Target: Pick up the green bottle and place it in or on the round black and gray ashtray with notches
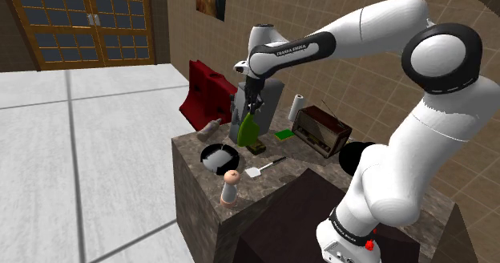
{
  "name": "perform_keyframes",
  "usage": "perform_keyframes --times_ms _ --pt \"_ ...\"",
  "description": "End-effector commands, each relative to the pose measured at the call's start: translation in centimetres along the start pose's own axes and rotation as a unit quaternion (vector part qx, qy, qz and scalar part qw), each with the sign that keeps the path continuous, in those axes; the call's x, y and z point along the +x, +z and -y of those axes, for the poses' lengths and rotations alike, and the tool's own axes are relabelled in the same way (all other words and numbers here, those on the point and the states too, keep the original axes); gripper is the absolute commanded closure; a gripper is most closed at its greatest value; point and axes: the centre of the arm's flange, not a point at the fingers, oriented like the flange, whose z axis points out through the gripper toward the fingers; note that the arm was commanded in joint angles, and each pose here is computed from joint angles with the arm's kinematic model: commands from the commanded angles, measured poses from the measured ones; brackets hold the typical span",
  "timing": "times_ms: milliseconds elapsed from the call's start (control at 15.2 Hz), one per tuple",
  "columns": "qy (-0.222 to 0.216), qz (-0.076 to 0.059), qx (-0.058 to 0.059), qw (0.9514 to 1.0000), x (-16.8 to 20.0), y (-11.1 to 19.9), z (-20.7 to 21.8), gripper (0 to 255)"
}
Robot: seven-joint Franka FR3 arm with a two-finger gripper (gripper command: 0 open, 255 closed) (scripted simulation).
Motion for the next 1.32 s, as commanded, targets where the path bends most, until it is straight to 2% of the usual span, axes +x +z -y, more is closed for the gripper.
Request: perform_keyframes --times_ms 0,594,1254 --pt "0.0 0.0 0.0 1.0 1.7 -1.1 -2.0 255" --pt "0.0 0.0 0.0 1.0 7.9 -4.7 -10.1 255" --pt "0.0 0.0 0.0 1.0 8.3 0.6 -9.8 255"
